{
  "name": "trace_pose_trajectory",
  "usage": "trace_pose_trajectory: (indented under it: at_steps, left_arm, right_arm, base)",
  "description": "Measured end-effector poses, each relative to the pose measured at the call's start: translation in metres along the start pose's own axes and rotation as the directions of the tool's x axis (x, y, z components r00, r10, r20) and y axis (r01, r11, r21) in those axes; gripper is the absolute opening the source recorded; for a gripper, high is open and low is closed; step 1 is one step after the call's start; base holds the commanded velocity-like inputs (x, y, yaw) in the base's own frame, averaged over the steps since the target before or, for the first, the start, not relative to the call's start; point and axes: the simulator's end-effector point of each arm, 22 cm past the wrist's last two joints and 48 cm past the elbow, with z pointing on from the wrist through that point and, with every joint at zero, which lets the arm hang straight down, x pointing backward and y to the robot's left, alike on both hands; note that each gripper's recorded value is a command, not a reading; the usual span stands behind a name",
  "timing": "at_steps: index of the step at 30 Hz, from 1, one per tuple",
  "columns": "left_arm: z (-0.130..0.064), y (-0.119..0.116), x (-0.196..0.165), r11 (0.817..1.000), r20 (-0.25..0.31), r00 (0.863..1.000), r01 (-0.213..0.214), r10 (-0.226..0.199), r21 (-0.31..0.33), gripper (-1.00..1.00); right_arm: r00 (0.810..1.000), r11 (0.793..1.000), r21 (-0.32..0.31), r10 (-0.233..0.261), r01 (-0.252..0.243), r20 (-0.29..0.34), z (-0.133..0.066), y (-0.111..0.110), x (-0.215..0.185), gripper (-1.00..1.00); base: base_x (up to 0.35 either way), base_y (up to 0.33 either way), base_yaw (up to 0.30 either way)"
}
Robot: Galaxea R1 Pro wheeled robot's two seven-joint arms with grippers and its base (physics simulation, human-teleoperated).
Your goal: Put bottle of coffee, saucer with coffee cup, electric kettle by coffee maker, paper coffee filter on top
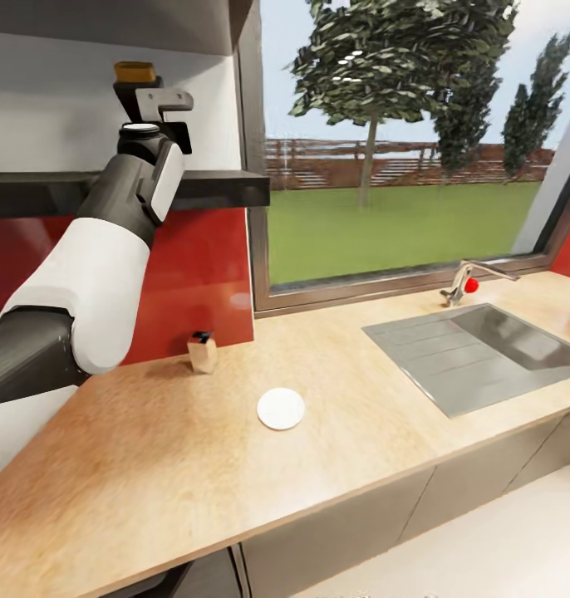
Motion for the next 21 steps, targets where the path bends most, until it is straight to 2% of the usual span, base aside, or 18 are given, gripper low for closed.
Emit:
trace_pose_trajectory:
  at_steps: [4, 21]
  left_arm:
    - [-0.0002, -0.0006, -0.0001, 1.000, 0.000, 1.000, 0.000, 0.000, 0.001, -1.00]
    - [-0.0005, -0.0017, -0.0005, 1.000, 0.002, 1.000, 0.002, -0.002, 0.002, -1.00]
  right_arm:
    - [1.000, 1.000, 0.000, 0.000, 0.000, 0.000, 0.0000, 0.0000, 0.0000, 1.00]
    - [1.000, 1.000, 0.000, 0.000, 0.000, 0.000, 0.0000, 0.0001, 0.0000, 1.00]
  base:
    - [0.000, -0.119, -0.263]
    - [0.000, -0.003, -0.263]
